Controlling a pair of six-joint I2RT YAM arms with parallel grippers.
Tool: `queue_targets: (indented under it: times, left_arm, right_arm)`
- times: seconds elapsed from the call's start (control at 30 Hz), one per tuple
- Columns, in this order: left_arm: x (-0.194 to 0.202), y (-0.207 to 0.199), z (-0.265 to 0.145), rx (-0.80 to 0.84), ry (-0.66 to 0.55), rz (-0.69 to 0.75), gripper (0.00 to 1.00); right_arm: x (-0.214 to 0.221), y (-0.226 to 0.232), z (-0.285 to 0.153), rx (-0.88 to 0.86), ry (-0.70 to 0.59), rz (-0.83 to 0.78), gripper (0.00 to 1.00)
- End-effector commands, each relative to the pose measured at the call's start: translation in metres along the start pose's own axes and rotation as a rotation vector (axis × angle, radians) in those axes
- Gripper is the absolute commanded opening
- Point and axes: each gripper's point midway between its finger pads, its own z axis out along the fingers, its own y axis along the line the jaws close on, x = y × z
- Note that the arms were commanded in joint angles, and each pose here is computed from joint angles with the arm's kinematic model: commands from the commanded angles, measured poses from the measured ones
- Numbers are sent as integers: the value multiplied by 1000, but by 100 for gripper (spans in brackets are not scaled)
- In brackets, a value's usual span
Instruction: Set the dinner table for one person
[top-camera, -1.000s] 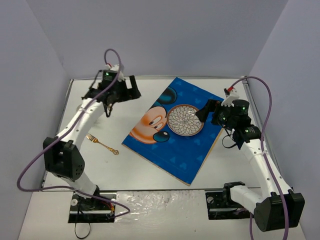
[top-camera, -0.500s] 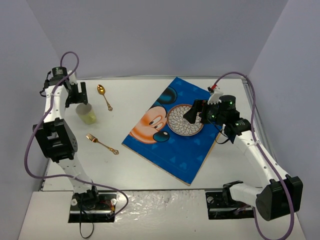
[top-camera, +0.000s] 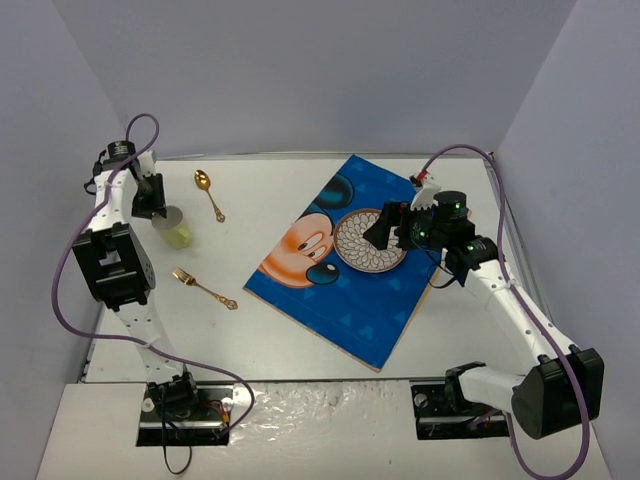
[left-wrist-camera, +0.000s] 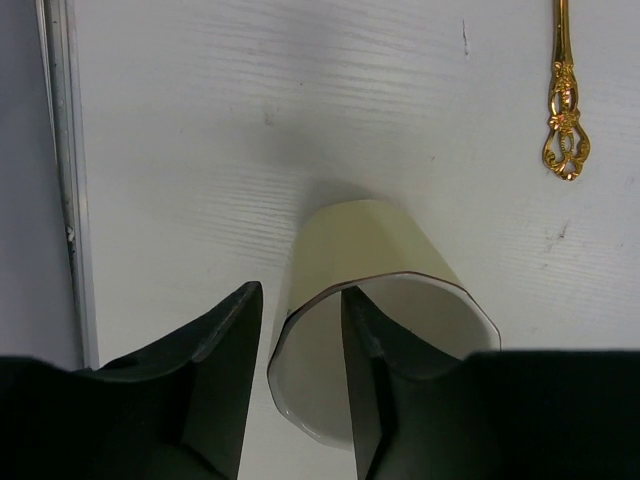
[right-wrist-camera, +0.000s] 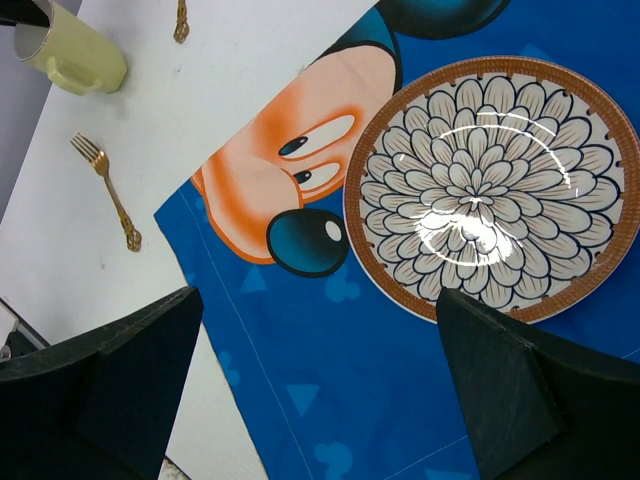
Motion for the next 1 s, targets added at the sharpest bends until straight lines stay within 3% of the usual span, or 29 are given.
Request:
queue_targets:
  times: [0.0, 0.27, 0.47, 0.7, 0.97]
  left_arm:
    - [-28, -3, -17, 29, -104, 16, 30]
    - [-34, -11, -30, 50, -145, -22, 0]
    - [-43, -43, -77, 86, -258, -9, 0]
    - [-35, -88, -134, 143, -365, 29, 0]
    - [-10, -166, -180, 266, -395, 53, 0]
  right_arm:
    - [-28, 11, 0, -24, -76, -51, 100]
    - [-30, 14, 9, -6, -71, -75, 100]
    - [-35, 45, 24, -30, -68, -187, 100]
    - [-45, 108, 50, -124, -96, -456, 100]
    - [-60, 160, 89, -270, -86, -634, 89]
